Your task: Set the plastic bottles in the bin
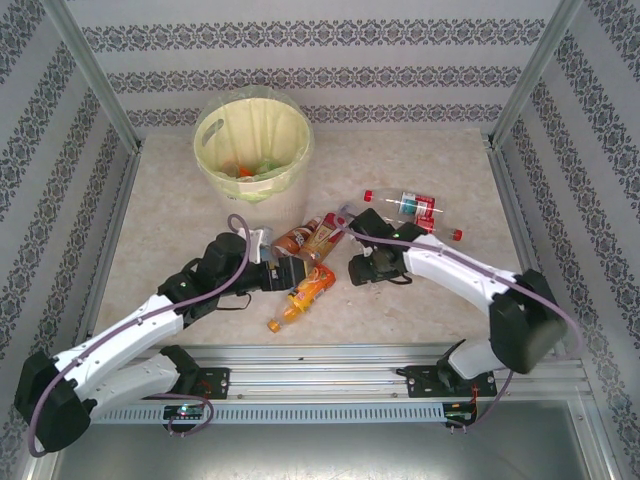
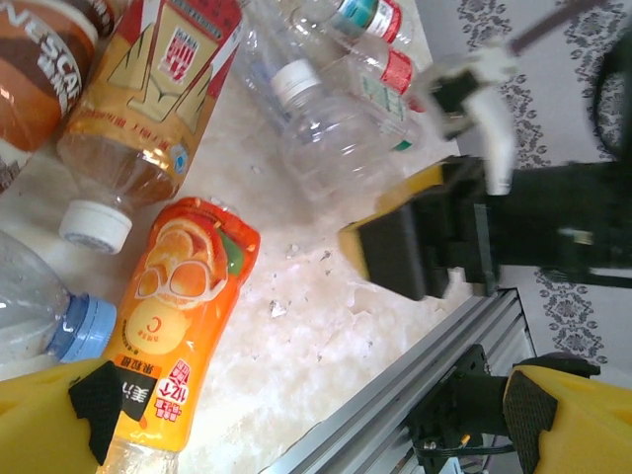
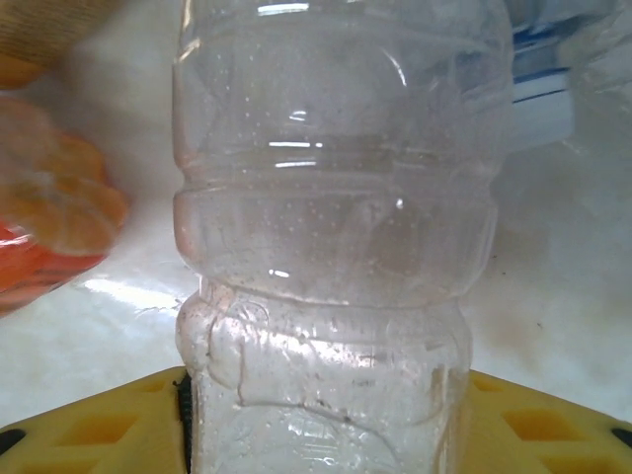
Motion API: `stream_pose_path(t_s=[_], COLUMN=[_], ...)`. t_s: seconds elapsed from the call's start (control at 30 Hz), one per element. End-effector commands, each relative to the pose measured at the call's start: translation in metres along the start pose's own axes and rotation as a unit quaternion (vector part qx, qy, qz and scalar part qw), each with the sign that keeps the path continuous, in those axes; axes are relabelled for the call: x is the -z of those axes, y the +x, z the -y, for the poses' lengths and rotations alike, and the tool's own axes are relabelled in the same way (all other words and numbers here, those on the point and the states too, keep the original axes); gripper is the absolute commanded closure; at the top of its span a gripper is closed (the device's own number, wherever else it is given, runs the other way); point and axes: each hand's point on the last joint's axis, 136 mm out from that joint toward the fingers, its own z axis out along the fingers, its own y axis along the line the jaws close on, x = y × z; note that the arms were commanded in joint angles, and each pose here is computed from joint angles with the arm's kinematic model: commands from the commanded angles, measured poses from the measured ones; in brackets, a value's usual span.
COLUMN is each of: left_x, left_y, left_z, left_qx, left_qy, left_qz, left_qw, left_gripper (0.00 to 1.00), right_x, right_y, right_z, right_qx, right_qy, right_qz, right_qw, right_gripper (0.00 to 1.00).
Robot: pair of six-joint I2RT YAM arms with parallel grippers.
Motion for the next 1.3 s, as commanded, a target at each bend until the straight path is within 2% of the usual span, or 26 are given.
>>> stream_pose_path(t_s=[0.0, 0.2, 0.33, 0.6, 0.77, 0.9, 1.1, 1.27], left_x=[-0.006, -0.028, -0.038, -0.056, -0.06, -0.067, -0.075, -0.078], left_y=[-0.011, -0.013, -0.022, -0.026, -0.031, -0.03, -0.032, -0.036], left_z=[0.022, 0.041, 0.053, 0.081, 0.098, 0.101, 0.1, 0.102], left_qx=[0.021, 0.036, 0.06, 0.065, 0.071, 0.075, 0.095, 0.103], left_qy=[0.042, 0.072, 0.108, 0.146, 0.178, 0.179, 0.169, 0.167], left_qz=[0.022, 0.015, 0.03, 0.019, 0.023, 0.014, 0.009, 0.012], left_qw=[0.999, 0.997, 0.992, 0.987, 0.981, 0.981, 0.981, 0.98], left_gripper=[0.0, 0.0, 0.0, 0.0, 0.0, 0.01, 0.08, 0.21], right_x=[0.018, 0.051, 0.069, 0.093, 0.098, 0.101, 0.104, 0.101], right_y=[0.002, 0.008, 0.01, 0.006, 0.006, 0.006, 0.005, 0.007], right_z=[-0.012, -0.038, -0.052, -0.074, -0.08, -0.085, -0.084, -0.083], right_qx=[0.014, 0.012, 0.009, 0.01, 0.013, 0.018, 0.022, 0.025], right_qy=[-0.046, -0.145, -0.192, -0.273, -0.293, -0.304, -0.302, -0.297], right_qz=[0.029, 0.075, 0.1, 0.133, 0.145, 0.149, 0.161, 0.157], right_qw=[0.998, 0.987, 0.976, 0.953, 0.945, 0.941, 0.939, 0.942], right_gripper=[0.45, 0.46, 0.46, 0.46, 0.46, 0.46, 0.46, 0.46])
